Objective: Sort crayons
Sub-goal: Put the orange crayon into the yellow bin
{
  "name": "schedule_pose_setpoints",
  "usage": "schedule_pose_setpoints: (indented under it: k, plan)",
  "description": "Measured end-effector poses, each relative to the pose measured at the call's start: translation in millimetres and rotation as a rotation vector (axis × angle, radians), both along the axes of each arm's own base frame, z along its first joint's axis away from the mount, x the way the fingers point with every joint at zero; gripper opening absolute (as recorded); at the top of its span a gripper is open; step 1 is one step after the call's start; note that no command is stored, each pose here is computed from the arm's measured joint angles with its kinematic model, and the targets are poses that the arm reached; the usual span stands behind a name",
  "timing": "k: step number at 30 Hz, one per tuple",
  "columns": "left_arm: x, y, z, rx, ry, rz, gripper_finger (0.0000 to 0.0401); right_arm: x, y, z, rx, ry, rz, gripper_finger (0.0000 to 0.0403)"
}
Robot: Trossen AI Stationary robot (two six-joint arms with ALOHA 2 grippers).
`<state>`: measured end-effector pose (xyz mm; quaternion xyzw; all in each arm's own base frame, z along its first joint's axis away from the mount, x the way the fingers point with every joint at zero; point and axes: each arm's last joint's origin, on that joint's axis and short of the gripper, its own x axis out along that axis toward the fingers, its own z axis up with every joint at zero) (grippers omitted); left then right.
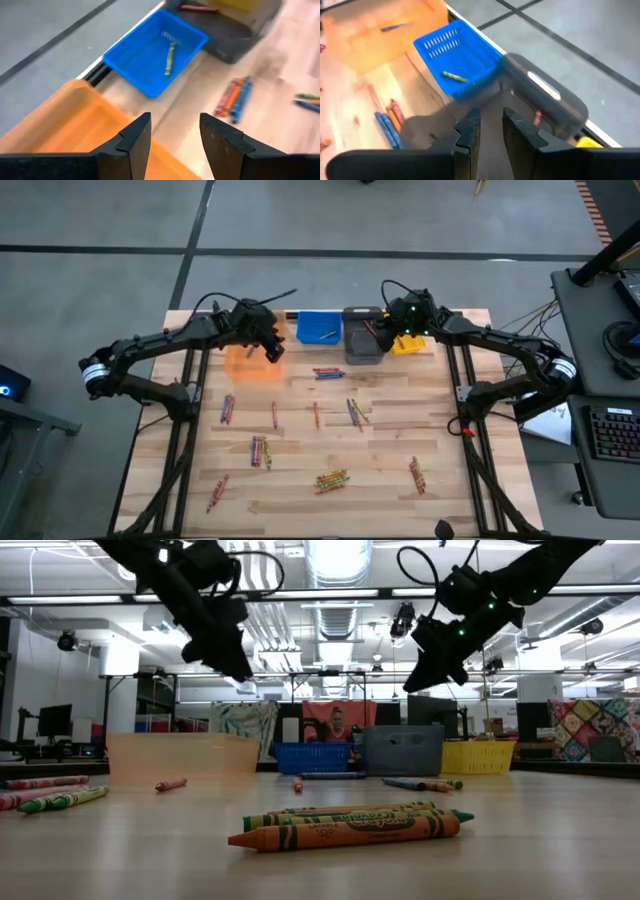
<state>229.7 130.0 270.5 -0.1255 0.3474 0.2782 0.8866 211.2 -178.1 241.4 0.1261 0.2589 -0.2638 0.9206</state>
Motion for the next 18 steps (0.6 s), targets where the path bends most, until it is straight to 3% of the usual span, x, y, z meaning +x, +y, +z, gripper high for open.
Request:
schedule_pose_setpoints:
  k: [18]
  plan:
    - [32,-89,8,0.051,0.037,-0.424,0.0151,40,55,16,0.005,-0.038,0.229,0.0073]
